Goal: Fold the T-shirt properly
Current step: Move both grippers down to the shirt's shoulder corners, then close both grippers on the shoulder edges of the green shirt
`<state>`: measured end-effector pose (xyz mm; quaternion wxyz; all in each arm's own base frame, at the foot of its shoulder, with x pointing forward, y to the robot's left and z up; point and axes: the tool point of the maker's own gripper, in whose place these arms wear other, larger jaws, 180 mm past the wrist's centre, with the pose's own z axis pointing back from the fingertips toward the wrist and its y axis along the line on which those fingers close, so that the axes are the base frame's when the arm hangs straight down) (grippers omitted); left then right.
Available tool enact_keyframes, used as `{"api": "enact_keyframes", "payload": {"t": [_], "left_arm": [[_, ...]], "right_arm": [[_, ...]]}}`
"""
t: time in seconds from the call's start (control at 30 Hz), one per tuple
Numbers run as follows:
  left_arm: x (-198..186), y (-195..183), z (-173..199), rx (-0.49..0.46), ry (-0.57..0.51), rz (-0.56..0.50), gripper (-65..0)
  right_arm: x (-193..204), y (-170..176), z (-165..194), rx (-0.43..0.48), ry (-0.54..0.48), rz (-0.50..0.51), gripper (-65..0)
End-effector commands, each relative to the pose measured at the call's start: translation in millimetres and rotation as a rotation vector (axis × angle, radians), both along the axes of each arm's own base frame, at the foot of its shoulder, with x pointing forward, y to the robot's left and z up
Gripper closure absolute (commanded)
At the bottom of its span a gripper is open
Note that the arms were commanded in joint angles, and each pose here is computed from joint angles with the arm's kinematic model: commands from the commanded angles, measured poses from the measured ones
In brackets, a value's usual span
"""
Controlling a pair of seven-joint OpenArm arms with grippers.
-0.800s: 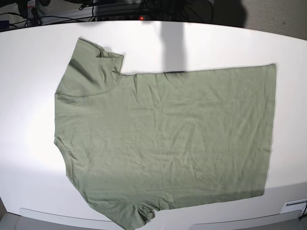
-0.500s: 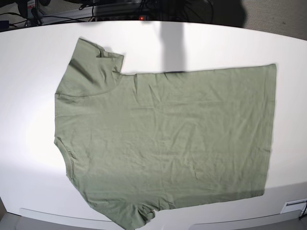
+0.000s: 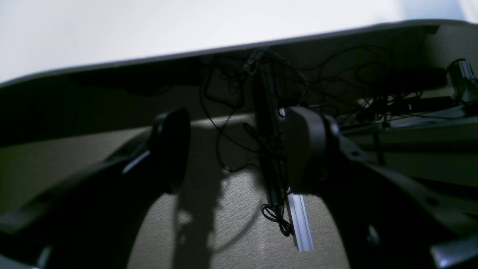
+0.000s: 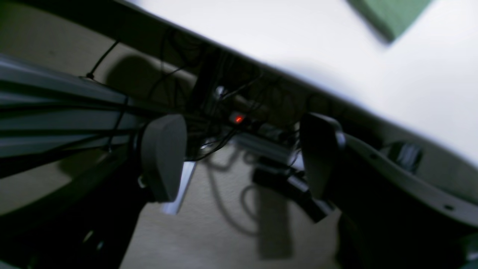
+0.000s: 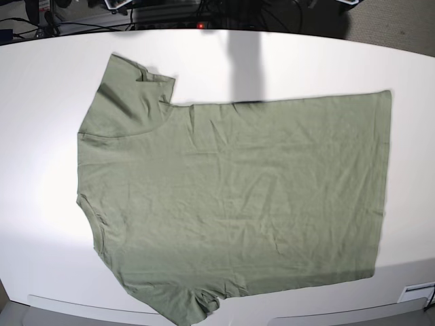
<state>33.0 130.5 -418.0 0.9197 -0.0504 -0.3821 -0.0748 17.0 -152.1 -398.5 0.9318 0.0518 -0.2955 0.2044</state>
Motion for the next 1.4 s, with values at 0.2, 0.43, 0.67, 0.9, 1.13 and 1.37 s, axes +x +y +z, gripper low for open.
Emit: {"api": "enact_keyframes", "payload": {"t": [0.2, 0.43, 0.67, 0.9, 1.13, 1.37], "left_arm": [[19.3, -8.7, 27.8, 0.02, -0.101, -0.054, -39.1], [65.3, -19.9, 78.8, 0.18, -0.328, -0.273, -39.1], [107.5, -15.1, 95.1, 0.273, -0.448, -0.37, -39.1], [140.7, -7.7, 82.3, 0.46, -0.406, -0.643, -39.1], [162.7, 20.9, 85.2, 0.661, -0.409, -0.8, -39.0], [163.6, 64.0, 62.2, 0.811, -0.318, -0.909, -39.0]], "right_arm": [[26.0, 15.8, 32.9, 0.018, -0.121, 0.046, -47.3], [67.9, 17.1, 71.2, -0.158, -0.356, 0.185, -47.3], [104.5, 11.3, 90.6, -0.412, -0.561, 0.356, -47.3], [122.6, -8.2, 92.6, -0.606, -0.58, 0.431, -47.3], [119.0, -39.5, 82.3, -0.726, -0.459, 0.404, -47.3], [117.6, -42.7, 79.1, -0.741, -0.435, 0.438, -47.3]]}}
